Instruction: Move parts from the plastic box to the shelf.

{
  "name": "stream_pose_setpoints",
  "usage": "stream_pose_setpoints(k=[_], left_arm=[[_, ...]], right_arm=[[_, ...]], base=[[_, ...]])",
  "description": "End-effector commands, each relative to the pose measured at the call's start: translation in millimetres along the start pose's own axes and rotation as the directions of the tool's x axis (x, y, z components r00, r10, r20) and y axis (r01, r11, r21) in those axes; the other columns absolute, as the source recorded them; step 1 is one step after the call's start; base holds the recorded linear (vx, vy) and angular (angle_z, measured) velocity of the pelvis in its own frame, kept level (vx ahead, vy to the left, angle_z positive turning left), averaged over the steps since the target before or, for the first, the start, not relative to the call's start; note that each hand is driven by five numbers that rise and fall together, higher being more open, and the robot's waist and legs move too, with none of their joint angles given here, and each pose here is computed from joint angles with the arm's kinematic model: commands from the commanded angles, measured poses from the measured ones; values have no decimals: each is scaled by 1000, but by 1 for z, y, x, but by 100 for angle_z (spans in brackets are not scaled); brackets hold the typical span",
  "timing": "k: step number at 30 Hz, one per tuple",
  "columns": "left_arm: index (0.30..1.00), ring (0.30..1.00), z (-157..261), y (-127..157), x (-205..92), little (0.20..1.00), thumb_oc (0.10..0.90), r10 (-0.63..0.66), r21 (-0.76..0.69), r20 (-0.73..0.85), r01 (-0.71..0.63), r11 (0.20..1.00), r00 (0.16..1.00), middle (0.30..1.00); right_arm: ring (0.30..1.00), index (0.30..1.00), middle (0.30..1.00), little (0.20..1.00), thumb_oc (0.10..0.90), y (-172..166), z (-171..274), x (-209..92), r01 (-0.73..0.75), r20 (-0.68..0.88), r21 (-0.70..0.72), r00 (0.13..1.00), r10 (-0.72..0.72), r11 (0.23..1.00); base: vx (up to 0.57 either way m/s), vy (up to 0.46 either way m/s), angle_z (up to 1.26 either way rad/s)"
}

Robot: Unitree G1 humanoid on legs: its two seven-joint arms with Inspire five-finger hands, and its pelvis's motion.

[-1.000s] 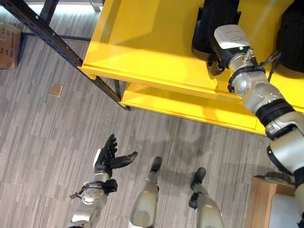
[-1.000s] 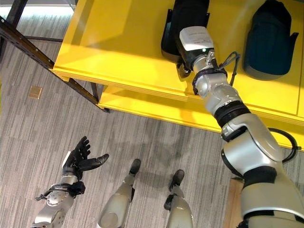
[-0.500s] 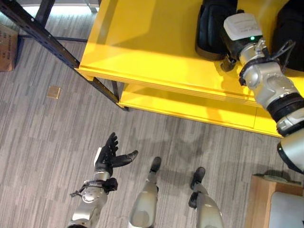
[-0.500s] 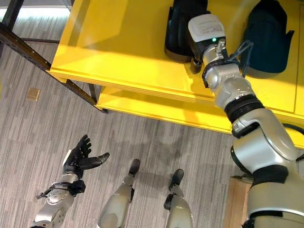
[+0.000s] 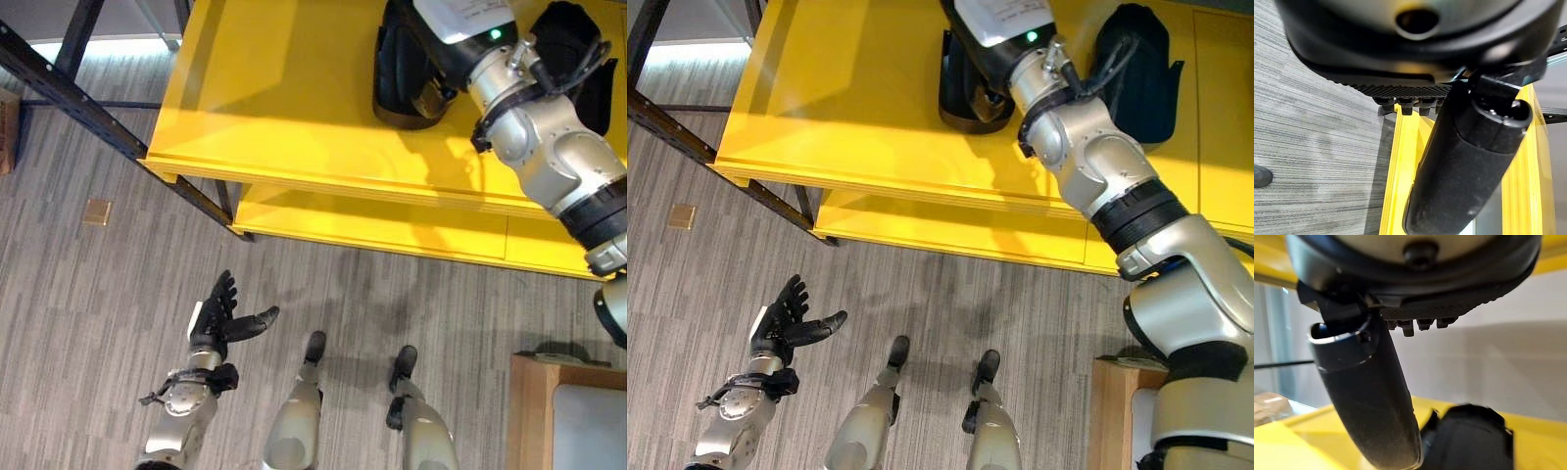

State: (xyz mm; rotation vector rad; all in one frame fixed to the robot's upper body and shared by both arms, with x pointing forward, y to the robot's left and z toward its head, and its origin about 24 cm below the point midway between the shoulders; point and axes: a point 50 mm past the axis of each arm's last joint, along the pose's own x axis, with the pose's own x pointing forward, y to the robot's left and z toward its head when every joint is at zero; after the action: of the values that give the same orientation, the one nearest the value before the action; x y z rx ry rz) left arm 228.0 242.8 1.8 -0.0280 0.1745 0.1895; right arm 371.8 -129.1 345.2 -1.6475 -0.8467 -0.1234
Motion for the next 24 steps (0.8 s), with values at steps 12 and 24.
stream_pose_setpoints(k=[12,24], left_arm=[[1000,1000,-1,30,-23,1000,900,106,33,21,-106,994,994,1000],[1000,1000,-4,12,-29,1000,900,69,52,36,-70,996,997,1000]], right_arm=[[1000,1000,1000,1000,900,-35,0,-51,271,0,340,958,-288,901],[1000,1000,1000,1000,900,40,33,-142,325,-246,784,945,-216,529]], base=[[62,32,-6],[44,138,-14]])
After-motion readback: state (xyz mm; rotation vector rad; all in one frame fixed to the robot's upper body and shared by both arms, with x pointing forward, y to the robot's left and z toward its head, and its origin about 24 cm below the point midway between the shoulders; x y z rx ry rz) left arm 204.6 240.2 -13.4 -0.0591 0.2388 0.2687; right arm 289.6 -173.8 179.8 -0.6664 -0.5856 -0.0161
